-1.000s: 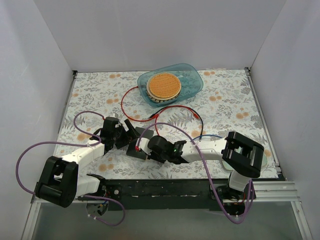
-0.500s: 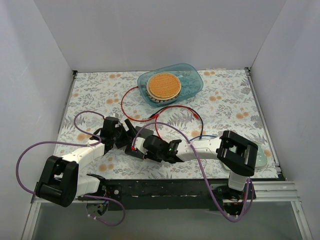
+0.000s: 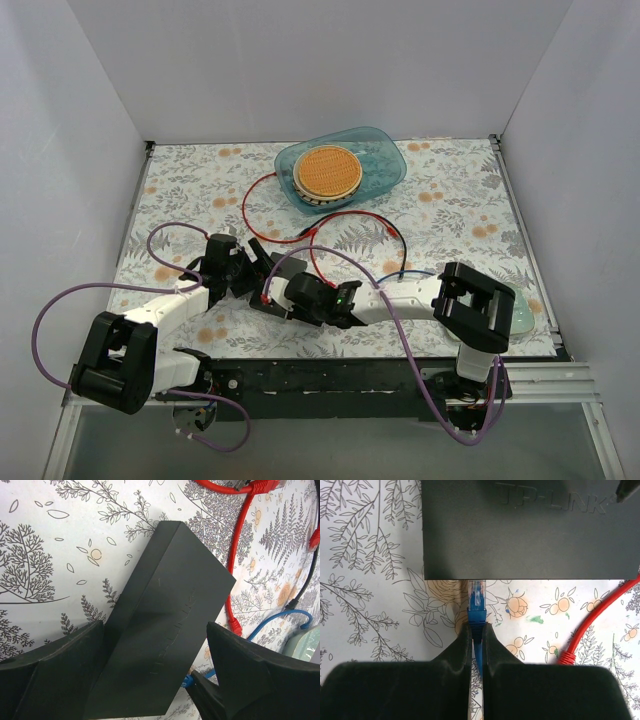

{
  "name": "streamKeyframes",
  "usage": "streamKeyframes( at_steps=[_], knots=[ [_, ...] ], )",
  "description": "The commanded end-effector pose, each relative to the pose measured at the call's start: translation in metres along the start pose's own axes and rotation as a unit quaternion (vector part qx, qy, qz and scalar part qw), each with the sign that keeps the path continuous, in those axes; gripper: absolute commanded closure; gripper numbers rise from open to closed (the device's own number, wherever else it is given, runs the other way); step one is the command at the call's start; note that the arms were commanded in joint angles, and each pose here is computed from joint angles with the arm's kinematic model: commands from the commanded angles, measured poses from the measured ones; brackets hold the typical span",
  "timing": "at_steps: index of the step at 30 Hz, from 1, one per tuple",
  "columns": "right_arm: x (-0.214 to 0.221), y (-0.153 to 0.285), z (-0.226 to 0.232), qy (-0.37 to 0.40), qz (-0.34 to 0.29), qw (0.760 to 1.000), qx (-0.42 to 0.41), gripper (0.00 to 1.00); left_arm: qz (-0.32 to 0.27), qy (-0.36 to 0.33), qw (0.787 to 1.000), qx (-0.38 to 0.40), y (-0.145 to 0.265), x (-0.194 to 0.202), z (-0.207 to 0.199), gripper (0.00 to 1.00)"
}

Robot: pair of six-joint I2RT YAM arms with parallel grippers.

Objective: Insert the plug into the switch port

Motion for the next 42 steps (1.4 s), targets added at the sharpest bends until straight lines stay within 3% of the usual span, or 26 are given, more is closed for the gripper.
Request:
streamKeyframes(
  at_steps=[1,26,42],
  knots=[
    [0.010,-0.001,0.016,0.023,0.023,0.999,-0.034,0.99,0.036,0.014,0.999,-0.001,0.001,0.016,0.005,0.17],
    [0.016,0.006,0.009,0.006,0.042,0.999,0.021,0.99,0.045,0.024,0.999,-0.002,0.001,0.019,0.005,0.20],
    [0.032,0.029,0.007,-0.001,0.048,0.999,0.002,0.99,0.055,0.050,0.997,0.024,0.012,0.031,0.003,0.27]
  ],
)
Point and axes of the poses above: each gripper's point midway between its finger pads, its own y axis back along the fingers, its own z axis along the line the jaws close on, x = y × z, the point moved 8 cm from there along y, back along the fingers, and after that the axes turned 15 degrees about -y, right-handed, at the moved point
